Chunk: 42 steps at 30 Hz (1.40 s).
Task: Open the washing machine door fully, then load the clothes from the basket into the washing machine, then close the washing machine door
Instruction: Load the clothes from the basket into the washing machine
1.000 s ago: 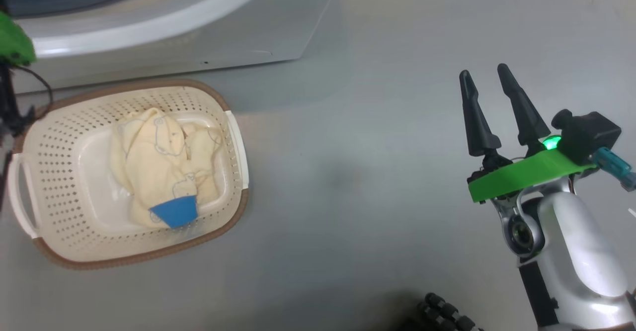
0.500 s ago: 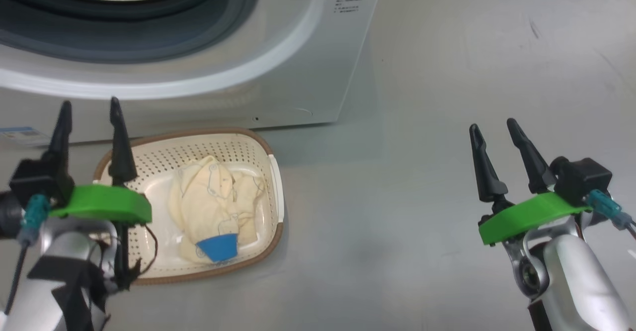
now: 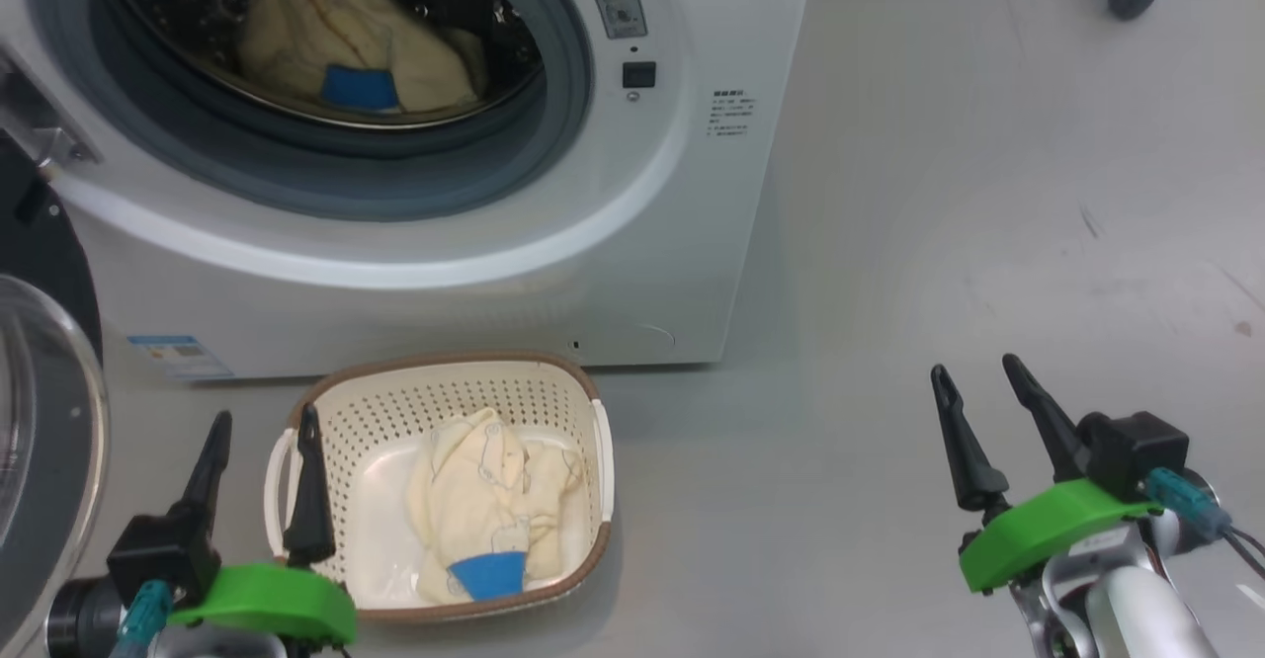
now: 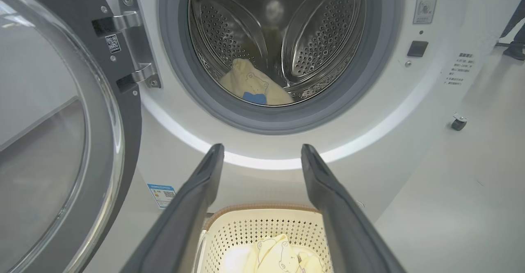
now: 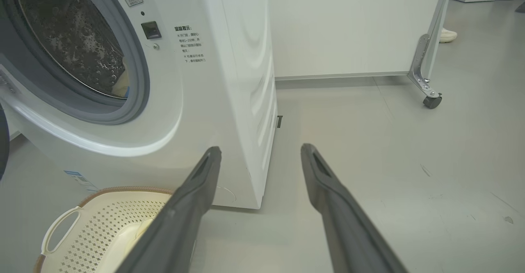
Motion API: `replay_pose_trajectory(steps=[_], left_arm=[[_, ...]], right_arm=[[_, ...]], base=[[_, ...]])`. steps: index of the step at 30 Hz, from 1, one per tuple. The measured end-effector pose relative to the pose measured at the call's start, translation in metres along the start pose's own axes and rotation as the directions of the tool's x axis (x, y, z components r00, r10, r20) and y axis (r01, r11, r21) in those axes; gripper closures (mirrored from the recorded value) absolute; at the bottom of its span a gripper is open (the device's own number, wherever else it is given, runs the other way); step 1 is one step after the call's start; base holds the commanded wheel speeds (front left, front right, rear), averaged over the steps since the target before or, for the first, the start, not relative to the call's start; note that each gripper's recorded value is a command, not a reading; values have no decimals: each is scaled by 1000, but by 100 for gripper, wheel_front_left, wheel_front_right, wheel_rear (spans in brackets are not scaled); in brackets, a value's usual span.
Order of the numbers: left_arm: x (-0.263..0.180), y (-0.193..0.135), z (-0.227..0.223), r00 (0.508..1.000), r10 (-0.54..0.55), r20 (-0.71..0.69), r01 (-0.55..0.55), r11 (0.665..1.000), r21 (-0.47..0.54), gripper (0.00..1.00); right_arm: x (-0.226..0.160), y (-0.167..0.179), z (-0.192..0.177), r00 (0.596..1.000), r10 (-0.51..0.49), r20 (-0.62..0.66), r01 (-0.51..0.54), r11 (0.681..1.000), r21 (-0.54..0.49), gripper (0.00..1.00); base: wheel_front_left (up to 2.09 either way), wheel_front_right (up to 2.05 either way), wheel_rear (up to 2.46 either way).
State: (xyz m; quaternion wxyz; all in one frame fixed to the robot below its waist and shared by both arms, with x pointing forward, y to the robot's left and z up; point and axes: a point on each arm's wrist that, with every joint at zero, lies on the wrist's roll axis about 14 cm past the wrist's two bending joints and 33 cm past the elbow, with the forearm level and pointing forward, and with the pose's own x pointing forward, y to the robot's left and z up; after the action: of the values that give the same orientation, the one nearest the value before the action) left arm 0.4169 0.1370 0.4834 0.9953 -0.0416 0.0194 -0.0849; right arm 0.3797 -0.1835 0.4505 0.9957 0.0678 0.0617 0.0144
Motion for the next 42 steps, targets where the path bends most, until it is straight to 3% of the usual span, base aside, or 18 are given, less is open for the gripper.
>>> replay_pose_trajectory(steps=[16,42], left_arm=[[-59,22,12,994,106,30,-106,994,1,0],[-62,26,5,992,126,15,-126,992,5,0]], right_arm=[[-38,11,22,999,27,30,-26,999,-21,0],[-44,5,25,999,10,31,-9,1000,-30,0]], base=[[0,0,0],[0,0,0]])
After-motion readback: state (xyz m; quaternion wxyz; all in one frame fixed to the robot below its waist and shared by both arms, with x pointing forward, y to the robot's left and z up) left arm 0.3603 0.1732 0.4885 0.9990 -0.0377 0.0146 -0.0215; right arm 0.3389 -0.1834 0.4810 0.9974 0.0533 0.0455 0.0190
